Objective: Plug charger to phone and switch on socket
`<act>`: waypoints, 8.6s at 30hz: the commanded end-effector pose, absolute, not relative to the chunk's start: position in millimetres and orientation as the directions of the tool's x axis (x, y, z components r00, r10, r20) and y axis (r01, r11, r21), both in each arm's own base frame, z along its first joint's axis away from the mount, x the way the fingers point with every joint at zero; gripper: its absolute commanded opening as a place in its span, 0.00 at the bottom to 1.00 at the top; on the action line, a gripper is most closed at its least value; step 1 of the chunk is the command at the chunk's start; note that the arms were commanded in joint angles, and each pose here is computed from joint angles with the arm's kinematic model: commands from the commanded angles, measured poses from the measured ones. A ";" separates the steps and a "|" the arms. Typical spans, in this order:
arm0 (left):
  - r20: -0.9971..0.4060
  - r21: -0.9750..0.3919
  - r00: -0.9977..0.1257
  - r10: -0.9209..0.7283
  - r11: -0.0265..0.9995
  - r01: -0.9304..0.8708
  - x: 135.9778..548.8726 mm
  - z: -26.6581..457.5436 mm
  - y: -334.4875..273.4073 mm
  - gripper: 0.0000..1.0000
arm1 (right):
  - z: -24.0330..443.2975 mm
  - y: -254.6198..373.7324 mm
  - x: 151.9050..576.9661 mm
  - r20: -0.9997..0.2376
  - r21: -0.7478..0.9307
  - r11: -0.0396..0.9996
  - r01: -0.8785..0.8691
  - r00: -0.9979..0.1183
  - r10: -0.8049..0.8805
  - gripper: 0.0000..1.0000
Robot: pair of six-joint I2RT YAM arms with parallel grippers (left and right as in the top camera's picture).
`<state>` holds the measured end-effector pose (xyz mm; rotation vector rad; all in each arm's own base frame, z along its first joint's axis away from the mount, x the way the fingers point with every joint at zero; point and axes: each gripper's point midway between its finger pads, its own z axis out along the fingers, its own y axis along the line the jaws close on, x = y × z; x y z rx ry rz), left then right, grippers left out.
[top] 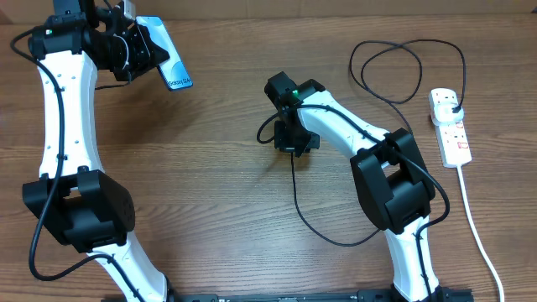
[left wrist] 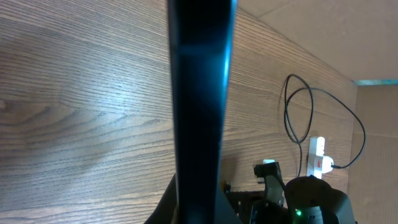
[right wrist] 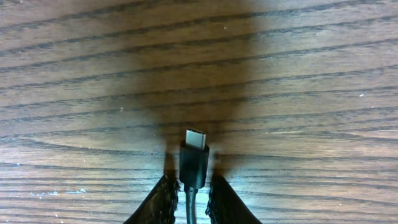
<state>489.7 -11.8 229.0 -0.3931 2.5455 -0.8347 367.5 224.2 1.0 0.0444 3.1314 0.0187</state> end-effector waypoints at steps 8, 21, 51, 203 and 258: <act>-0.334 -0.619 -0.866 -0.371 0.780 -0.095 490.5 236.0 -14.5 0.04 | -26.7 217.4 348.2 0.087 -0.035 0.998 0.044 -0.995 0.047 0.20; -0.333 -0.619 -0.867 -0.371 0.780 -0.096 490.3 235.9 -14.6 0.04 | -26.4 219.7 344.5 0.105 -0.023 0.999 0.048 -0.993 0.050 0.15; -0.333 -0.619 -0.867 -0.371 0.780 -0.096 490.2 235.8 -14.6 0.04 | -27.4 224.3 354.8 0.056 -0.013 0.999 0.031 -0.998 0.032 0.12; -0.342 -0.540 -0.852 -0.397 0.825 -0.168 492.3 225.8 -2.0 0.04 | -14.1 344.4 365.6 -0.002 0.028 0.921 -0.388 -0.922 -0.388 0.04; -0.342 -0.540 -0.852 -0.397 0.825 -0.168 492.4 225.8 -2.0 0.04 | -29.9 288.6 279.9 0.378 -0.040 0.908 -0.418 -0.847 -0.373 0.34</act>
